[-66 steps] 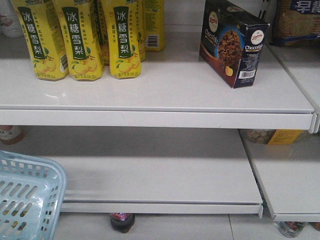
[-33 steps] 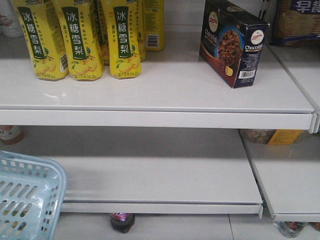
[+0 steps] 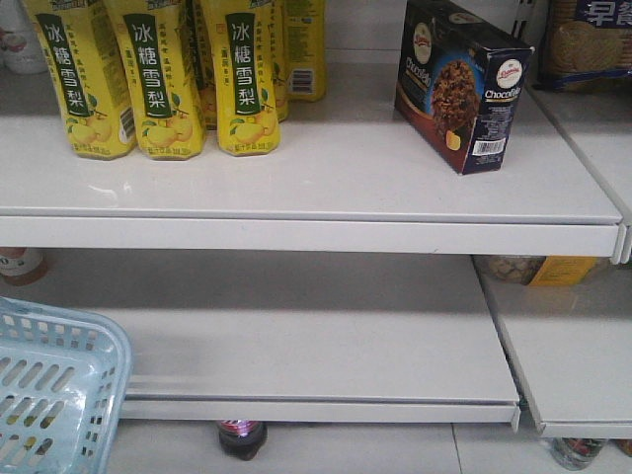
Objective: Left arm holds basket, right arm returns cookies
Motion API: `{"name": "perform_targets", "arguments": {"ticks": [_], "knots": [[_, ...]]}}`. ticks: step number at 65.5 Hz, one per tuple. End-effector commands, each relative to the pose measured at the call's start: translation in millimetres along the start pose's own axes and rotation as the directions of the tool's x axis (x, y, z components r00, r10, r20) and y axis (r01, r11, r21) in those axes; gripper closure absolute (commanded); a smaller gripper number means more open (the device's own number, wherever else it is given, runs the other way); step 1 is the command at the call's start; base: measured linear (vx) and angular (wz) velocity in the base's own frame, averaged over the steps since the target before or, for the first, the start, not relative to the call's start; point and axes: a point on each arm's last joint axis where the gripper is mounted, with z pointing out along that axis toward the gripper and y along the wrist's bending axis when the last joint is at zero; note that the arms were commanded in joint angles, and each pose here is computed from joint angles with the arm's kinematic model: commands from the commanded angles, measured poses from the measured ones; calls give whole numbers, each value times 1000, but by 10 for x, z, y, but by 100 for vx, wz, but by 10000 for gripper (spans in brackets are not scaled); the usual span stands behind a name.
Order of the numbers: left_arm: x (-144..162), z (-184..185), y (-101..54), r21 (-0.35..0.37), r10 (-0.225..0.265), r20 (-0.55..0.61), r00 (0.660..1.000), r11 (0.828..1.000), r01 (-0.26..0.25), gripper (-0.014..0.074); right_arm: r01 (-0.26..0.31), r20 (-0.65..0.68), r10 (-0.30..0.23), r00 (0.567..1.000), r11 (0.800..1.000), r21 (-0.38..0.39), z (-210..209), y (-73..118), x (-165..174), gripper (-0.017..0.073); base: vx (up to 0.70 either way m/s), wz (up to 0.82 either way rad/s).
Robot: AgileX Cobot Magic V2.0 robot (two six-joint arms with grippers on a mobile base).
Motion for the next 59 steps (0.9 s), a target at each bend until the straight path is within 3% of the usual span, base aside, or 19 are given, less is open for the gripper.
{"name": "perform_targets", "arguments": {"ticks": [1,59], "knots": [[-136,-27,14,-11,7,79,997,1000,-6,594,-13,48,12,999,1000,9,-1,-10,7,562,0,0],[-136,-27,14,-11,7,79,997,1000,-6,592,-10,46,10,999,1000,13,-1,-13,7,562,0,0]]}}
